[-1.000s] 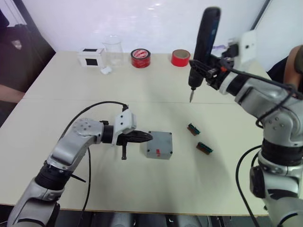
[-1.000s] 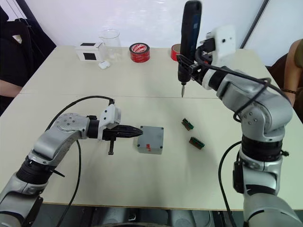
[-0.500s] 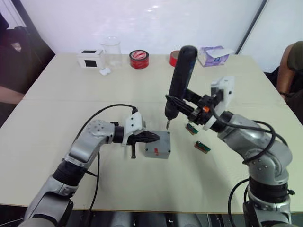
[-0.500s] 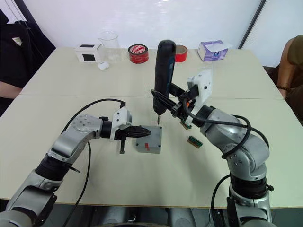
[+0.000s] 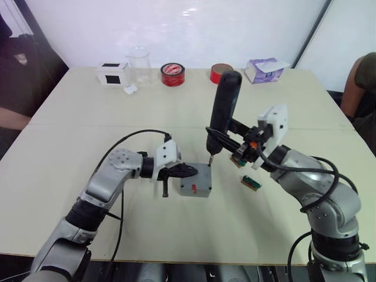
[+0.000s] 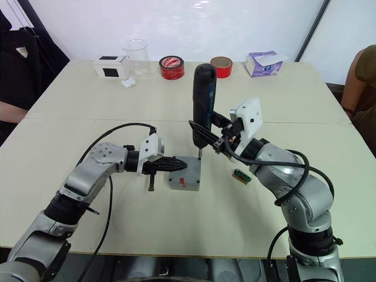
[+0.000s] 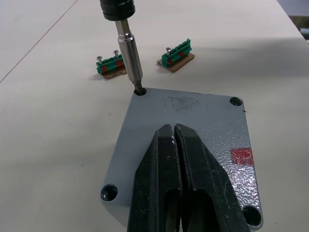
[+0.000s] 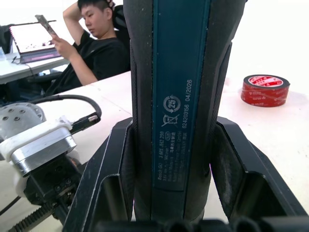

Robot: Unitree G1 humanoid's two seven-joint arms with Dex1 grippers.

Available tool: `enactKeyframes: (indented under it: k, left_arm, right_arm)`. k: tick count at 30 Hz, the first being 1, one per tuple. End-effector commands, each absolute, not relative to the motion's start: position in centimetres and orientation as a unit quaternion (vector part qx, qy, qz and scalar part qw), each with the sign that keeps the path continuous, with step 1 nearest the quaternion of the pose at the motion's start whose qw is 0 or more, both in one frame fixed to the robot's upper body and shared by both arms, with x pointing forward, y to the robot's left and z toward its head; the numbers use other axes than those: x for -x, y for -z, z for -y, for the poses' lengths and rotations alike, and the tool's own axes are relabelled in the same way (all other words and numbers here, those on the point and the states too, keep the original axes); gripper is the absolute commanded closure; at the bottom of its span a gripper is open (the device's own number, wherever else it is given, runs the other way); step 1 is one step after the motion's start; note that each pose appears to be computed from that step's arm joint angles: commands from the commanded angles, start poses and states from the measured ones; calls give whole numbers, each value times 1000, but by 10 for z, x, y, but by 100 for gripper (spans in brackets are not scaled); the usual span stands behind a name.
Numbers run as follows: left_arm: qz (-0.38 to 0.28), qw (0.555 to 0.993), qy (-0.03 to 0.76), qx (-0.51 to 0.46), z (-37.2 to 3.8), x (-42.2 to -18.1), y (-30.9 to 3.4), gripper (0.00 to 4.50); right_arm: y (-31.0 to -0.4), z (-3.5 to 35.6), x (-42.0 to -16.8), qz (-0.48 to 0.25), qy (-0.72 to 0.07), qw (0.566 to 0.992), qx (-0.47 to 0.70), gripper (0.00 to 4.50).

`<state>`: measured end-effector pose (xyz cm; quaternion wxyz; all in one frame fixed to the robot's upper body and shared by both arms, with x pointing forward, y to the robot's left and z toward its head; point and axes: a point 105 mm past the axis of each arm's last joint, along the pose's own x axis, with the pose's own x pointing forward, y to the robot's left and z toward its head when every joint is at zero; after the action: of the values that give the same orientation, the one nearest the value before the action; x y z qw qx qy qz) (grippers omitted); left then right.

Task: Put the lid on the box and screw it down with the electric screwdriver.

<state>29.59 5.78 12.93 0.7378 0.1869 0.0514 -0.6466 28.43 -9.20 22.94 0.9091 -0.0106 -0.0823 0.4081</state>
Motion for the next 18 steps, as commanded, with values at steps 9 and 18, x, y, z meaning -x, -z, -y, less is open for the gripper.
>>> enactKeyframes:
  k: [9, 18]
  left_arm:
    - [-80, 740, 639, -192, -61, -297, -116, 450]
    - [-87, 743, 636, -191, -63, -298, -114, 450]
  right_arm:
    - [-221, 82, -276, 94, -433, 896, 34, 286]
    - [-202, 77, -291, 66, -421, 904, 32, 286]
